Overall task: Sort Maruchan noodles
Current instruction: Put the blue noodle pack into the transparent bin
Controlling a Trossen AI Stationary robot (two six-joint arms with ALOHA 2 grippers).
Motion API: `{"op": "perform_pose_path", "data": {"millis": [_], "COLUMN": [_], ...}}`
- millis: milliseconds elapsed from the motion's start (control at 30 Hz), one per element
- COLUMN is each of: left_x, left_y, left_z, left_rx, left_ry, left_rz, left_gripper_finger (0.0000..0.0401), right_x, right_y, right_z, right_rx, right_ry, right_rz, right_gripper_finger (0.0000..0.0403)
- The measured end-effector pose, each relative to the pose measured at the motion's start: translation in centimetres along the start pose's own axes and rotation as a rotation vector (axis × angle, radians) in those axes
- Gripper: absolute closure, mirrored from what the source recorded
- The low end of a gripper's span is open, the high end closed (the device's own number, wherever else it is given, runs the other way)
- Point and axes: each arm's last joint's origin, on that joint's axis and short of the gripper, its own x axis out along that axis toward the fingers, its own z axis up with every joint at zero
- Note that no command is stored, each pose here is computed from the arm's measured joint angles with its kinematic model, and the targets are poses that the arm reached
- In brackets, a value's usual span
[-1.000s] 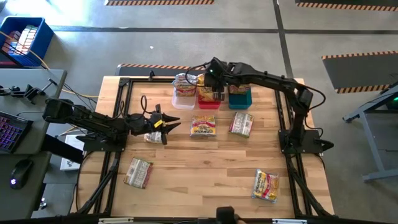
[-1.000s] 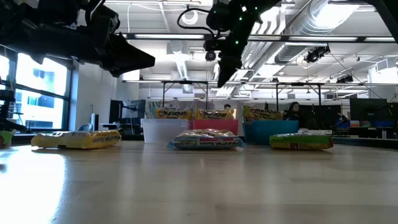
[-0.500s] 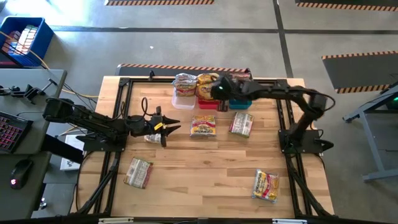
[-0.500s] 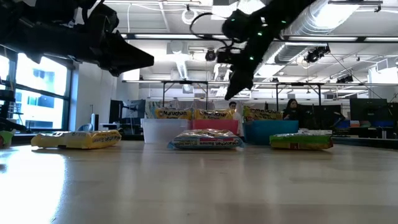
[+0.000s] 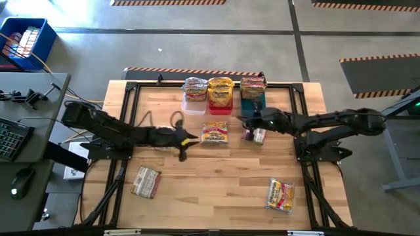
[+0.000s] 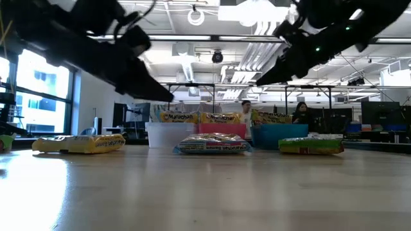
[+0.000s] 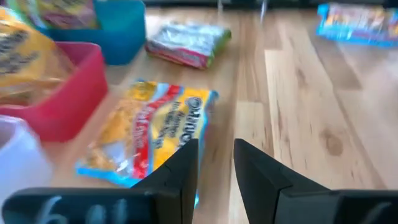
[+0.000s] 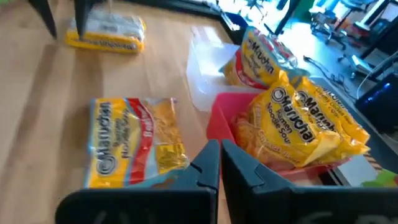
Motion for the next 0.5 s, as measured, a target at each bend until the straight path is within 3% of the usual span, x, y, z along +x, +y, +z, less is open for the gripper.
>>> {"op": "perform_pose_path", "data": {"millis": [233, 500], "left_x": [4.2, 6.6], "left_y": [-1.3, -1.3], "left_z": [0.8, 0.9], "left_rx": [0.085, 0.155], "left_ry": [0.221, 0.447], "left_rz": [0.083, 0.308], "left_gripper_finger": [0.0282, 0.0265], "right_x": [-2.5, -3.0], "right_y": [1.5, 2.6], "right_z": [-0.3, -0.2], "right_rx": [0.001, -0.024], "right_ry": [-0.062, -0.069], "right_rz": [0.026, 0.073], "right_gripper_finger": [0.0402, 0.0402]}}
